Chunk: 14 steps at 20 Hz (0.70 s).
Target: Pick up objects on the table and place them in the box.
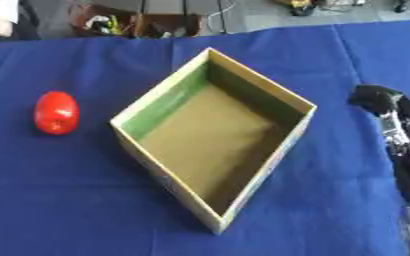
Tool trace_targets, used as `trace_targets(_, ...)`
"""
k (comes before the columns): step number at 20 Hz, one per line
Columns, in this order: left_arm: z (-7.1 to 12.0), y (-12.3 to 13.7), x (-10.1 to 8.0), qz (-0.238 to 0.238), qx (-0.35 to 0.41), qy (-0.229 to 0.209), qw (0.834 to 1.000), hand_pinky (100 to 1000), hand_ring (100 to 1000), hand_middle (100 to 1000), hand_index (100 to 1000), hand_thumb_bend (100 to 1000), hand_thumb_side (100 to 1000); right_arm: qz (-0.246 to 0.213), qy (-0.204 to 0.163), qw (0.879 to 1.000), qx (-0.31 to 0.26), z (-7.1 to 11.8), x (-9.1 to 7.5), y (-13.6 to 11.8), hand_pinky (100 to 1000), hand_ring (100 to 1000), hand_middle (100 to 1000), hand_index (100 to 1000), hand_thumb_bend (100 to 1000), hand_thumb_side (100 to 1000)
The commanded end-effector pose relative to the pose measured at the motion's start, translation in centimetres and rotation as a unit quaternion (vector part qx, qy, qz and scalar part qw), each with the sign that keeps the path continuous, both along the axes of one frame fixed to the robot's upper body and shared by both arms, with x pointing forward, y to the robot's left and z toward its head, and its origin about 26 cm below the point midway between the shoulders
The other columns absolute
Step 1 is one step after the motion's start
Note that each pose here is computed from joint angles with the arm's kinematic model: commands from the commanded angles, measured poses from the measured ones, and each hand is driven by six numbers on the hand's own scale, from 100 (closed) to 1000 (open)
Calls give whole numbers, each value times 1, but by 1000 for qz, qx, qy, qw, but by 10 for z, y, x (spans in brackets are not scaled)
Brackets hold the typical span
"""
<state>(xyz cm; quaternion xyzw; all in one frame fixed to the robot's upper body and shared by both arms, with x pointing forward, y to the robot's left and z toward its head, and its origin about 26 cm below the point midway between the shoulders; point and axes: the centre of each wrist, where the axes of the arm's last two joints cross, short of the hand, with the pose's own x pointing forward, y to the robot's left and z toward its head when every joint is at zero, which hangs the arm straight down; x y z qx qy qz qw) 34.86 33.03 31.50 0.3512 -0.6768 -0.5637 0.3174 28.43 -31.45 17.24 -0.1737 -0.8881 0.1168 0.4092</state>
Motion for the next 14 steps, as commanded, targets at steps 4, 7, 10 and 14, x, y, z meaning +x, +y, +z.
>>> trace_targets(4, 16, 8, 22, 17, 98, 41, 994, 841, 908, 960, 1000, 418, 1000, 1, -6, 1000, -21, 5, -1, -2, 904, 857, 639, 793, 100, 852)
trace_targets(7, 19, 5, 34, 20, 127, 54, 990, 843, 924, 974, 1000, 486, 995, 4, -4, 1000, -24, 5, -1, -1, 904, 857, 639, 793, 100, 855)
trace_targets(10, 19, 4, 46, 32, 153, 72, 985, 853, 945, 1000, 1000, 551, 974, 5, -2, 1000, -28, 4, -1, 0, 904, 857, 639, 793, 100, 856)
trace_targets(14, 18, 5, 59, 42, 179, 101, 978, 877, 977, 1000, 1000, 680, 1000, 7, -2, 999, -32, 4, -1, 0, 904, 857, 639, 791, 100, 854)
